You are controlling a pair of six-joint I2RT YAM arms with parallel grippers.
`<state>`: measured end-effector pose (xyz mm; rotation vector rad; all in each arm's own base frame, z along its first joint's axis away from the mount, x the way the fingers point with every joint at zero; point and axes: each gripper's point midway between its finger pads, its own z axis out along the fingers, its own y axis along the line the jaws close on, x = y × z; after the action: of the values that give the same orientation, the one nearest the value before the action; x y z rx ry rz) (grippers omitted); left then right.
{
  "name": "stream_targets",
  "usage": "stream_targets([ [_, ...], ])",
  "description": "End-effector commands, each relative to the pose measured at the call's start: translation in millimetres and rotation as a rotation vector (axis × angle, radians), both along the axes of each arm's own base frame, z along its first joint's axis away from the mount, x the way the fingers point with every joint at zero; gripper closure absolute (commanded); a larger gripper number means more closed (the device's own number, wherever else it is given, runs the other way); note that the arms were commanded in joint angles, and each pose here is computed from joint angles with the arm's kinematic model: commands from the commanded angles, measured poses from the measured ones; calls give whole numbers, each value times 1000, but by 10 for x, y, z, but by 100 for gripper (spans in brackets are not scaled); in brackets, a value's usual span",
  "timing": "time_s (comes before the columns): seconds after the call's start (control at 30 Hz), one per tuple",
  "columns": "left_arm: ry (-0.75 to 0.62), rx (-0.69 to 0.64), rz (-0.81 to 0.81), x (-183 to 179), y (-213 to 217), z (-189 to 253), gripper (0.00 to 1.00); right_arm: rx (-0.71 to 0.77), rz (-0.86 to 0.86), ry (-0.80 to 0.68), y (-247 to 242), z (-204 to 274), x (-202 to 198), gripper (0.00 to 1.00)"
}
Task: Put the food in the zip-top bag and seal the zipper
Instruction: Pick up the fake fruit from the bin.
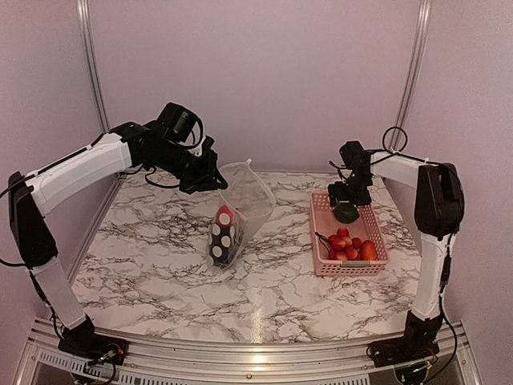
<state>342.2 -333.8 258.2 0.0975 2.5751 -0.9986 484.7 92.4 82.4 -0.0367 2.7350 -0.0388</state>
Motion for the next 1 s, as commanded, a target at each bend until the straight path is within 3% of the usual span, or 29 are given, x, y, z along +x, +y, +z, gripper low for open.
stream_targets([
  [0.0,-20,-4,7,-17,64,107,100,-7,-4,-4,-72,-123,75,7],
  [0.4,-21,-12,7,12,32,136,100,147,63,56,206,-276,-121,12],
  [0.97,-4,-6,12,-31,64,81,100,180,83,27,290,-315,-72,20],
])
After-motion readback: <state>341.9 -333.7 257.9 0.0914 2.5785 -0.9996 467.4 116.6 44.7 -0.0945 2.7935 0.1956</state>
